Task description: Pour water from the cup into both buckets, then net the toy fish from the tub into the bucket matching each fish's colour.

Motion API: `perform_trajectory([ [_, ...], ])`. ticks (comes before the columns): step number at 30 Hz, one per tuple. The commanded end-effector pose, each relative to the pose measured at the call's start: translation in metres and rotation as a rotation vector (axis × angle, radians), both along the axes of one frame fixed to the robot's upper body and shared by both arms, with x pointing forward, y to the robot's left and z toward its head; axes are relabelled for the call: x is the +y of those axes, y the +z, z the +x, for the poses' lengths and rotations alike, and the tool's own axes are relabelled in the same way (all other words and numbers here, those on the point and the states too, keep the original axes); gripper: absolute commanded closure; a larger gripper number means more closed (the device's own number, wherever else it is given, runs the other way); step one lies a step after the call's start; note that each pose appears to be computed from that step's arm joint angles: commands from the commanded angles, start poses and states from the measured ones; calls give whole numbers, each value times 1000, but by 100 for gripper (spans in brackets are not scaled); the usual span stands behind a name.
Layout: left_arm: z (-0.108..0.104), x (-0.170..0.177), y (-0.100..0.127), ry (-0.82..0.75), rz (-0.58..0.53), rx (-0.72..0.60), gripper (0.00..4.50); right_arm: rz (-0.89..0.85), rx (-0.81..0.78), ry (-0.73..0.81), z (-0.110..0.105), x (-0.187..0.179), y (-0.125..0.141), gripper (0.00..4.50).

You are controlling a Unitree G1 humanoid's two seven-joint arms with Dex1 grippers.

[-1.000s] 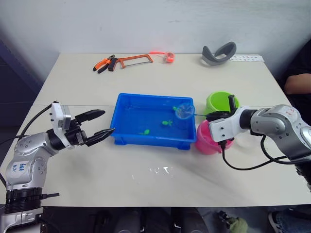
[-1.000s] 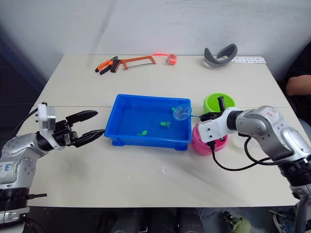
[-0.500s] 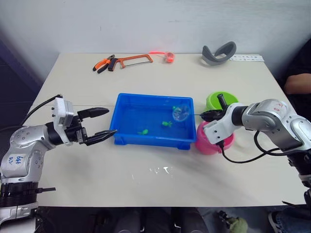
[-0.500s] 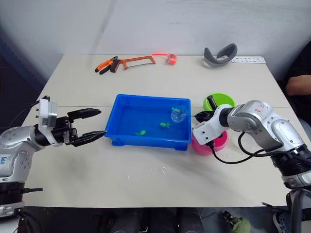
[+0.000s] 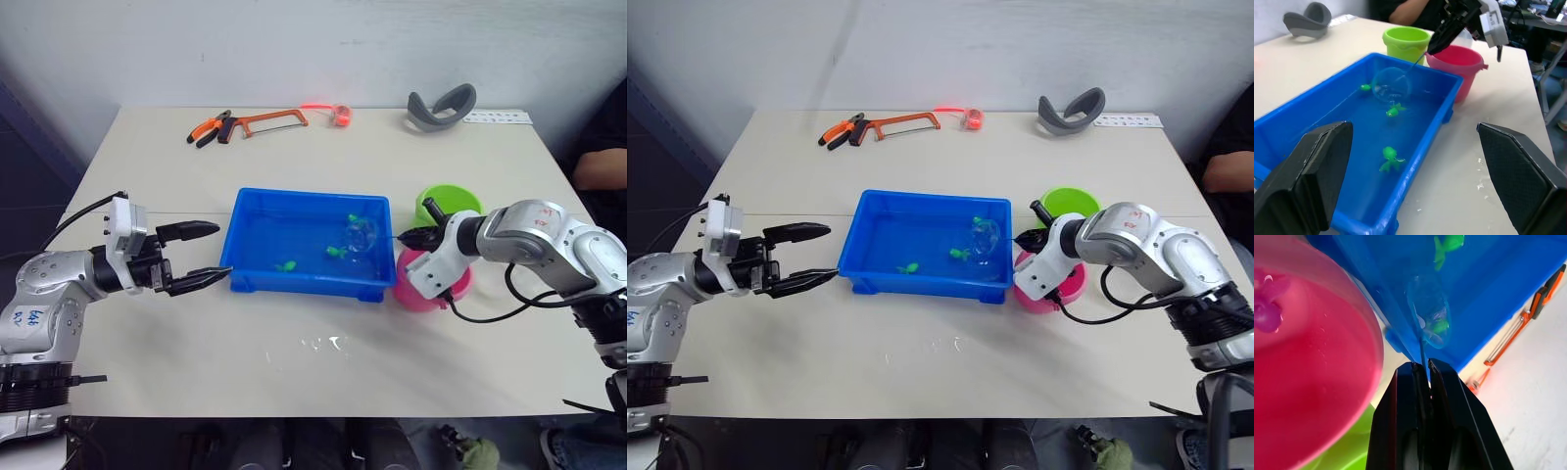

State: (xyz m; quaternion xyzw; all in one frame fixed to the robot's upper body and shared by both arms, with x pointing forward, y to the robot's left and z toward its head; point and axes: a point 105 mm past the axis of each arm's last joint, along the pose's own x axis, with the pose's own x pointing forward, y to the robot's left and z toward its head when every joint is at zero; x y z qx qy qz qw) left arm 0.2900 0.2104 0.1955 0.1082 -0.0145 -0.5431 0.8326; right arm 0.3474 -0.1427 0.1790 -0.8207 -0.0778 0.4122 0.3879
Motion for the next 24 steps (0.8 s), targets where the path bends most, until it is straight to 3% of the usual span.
perform_trajectory([
  [1,-1,5,4,-6,22,5,9,41,30,49,-6,15,1,450],
  [11,-3,24,2,39,33,37,9,456,259,-76,-21,26,-4,450],
  [18,-3,21,0,31,20,37,9,756,400,-179,-32,18,10,450],
  [24,3,13,-1,8,1,30,9,925,340,-167,-40,17,28,450],
])
